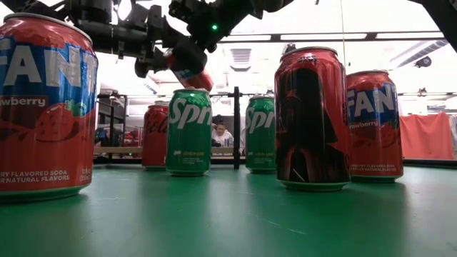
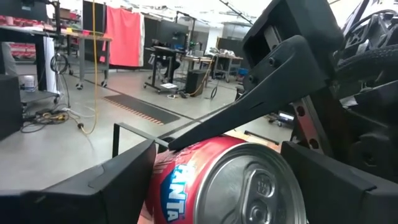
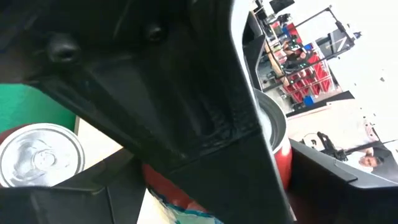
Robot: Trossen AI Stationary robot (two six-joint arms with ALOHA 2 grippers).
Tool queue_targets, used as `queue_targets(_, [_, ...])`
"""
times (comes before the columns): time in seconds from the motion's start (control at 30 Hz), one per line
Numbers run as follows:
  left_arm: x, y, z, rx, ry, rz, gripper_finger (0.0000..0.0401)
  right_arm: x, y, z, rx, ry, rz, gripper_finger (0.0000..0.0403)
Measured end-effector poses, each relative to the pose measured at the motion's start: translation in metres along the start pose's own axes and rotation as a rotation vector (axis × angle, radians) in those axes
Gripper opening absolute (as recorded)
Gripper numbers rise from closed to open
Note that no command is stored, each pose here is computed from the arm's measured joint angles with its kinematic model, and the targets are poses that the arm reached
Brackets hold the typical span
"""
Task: Place canned beverage on shelf
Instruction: Put the red soda can on the shelf
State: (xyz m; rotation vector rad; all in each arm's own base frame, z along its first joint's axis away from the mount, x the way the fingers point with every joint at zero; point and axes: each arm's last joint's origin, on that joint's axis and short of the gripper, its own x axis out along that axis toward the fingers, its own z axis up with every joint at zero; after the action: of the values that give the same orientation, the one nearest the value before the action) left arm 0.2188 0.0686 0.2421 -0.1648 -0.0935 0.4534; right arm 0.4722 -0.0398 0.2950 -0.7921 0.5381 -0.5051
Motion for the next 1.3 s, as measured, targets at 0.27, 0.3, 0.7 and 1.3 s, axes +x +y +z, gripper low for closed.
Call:
queue_targets(0.27, [0.0031, -0.0009, 0.003, -0.007, 0.031, 0.014, 0.0302, 0.0009, -0.001, -0.0012, 0.024, 0.006, -0.003, 0.029])
queue_targets(0.3, [0.0033, -0.001, 0.0034, -0.007, 0.032, 0.014, 0.0301, 0.001, -0.001, -0.0013, 0.029, 0.006, -0.003, 0.029])
queue_targets(0.7, [0.0032, -0.0011, 0.0028, -0.007, 0.034, 0.015, 0.0285, 0.0016, -0.0011, -0.0022, 0.032, 0.008, -0.002, 0.029])
queue_targets(1.3, [0.003, -0.001, 0.0014, -0.016, 0.043, 0.01, 0.0282, 0.0046, -0.0008, -0.0076, 0.078, 0.022, 0.014, 0.029])
